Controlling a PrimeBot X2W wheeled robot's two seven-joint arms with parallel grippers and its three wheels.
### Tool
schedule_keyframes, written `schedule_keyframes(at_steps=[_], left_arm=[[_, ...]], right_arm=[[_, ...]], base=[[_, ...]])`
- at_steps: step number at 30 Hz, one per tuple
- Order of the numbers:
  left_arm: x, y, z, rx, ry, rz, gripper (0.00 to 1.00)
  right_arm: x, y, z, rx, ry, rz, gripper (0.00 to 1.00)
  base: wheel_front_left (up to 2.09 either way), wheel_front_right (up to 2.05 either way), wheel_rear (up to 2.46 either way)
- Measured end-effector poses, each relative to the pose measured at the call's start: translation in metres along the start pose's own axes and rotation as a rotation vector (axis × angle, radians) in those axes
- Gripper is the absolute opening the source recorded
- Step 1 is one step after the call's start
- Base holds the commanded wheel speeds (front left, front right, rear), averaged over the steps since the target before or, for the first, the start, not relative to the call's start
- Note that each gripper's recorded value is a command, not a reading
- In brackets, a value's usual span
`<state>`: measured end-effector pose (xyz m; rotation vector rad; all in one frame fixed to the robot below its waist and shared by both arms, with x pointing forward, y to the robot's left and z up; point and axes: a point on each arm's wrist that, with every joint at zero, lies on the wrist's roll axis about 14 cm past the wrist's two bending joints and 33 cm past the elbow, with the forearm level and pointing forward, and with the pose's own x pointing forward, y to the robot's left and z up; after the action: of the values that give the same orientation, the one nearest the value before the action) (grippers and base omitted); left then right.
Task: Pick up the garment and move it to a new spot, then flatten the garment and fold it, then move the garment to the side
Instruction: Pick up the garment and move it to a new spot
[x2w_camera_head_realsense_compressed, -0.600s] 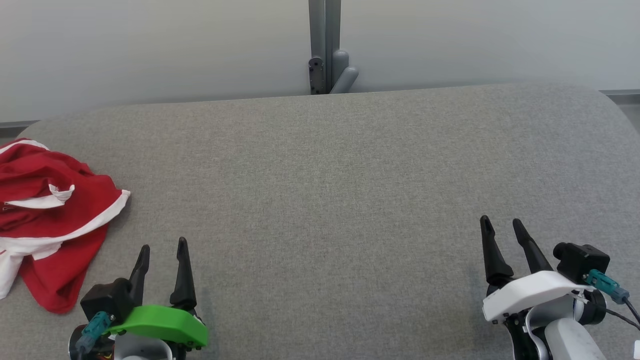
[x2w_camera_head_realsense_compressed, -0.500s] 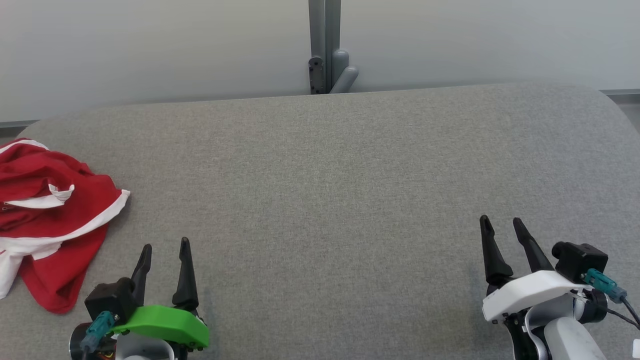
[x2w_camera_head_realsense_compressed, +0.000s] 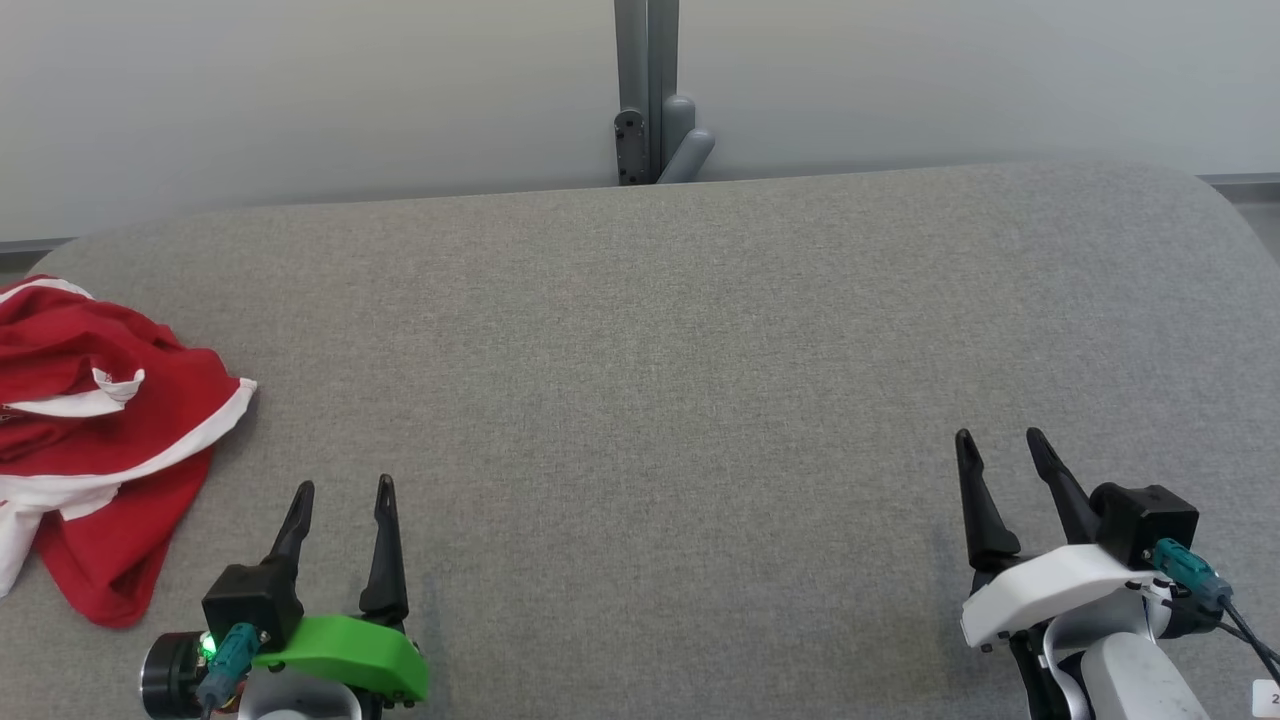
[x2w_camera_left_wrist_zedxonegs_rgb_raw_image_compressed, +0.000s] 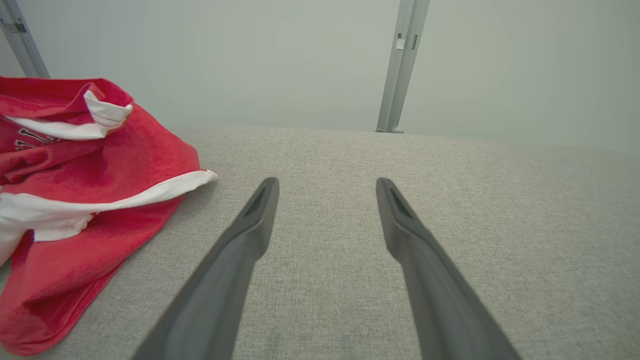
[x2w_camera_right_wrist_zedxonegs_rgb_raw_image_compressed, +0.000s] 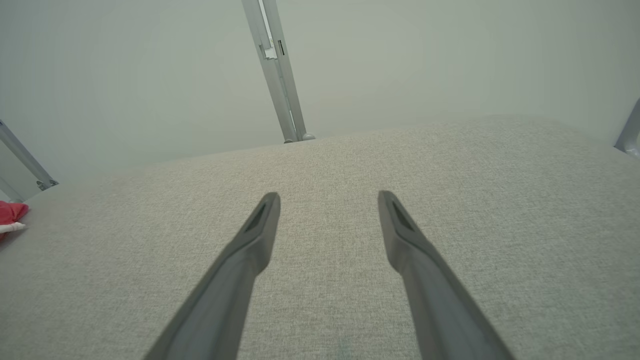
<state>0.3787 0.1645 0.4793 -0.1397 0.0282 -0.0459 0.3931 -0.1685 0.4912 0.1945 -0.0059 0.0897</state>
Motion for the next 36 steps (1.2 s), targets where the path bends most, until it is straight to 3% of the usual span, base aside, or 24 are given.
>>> schedule_keyframes(at_steps=[22,30,36], left_arm=[[-0.003,0.005,0.001,0.129,-0.02,0.02,1.0],[-0.03,0.047,0.0,0.133,-0.009,0.16,1.0],[-0.073,0.094,-0.005,0.138,0.017,0.33,1.0]], right_arm=[[0.007,0.013,-0.006,-0.133,0.004,0.062,1.0],[0.024,0.057,-0.02,-0.129,0.031,0.194,1.0],[0.033,0.113,-0.034,-0.112,0.062,0.349,1.0]], base=[[0.0,0.0,0.0],[0.0,0.0,0.0],[0.0,0.0,0.0]])
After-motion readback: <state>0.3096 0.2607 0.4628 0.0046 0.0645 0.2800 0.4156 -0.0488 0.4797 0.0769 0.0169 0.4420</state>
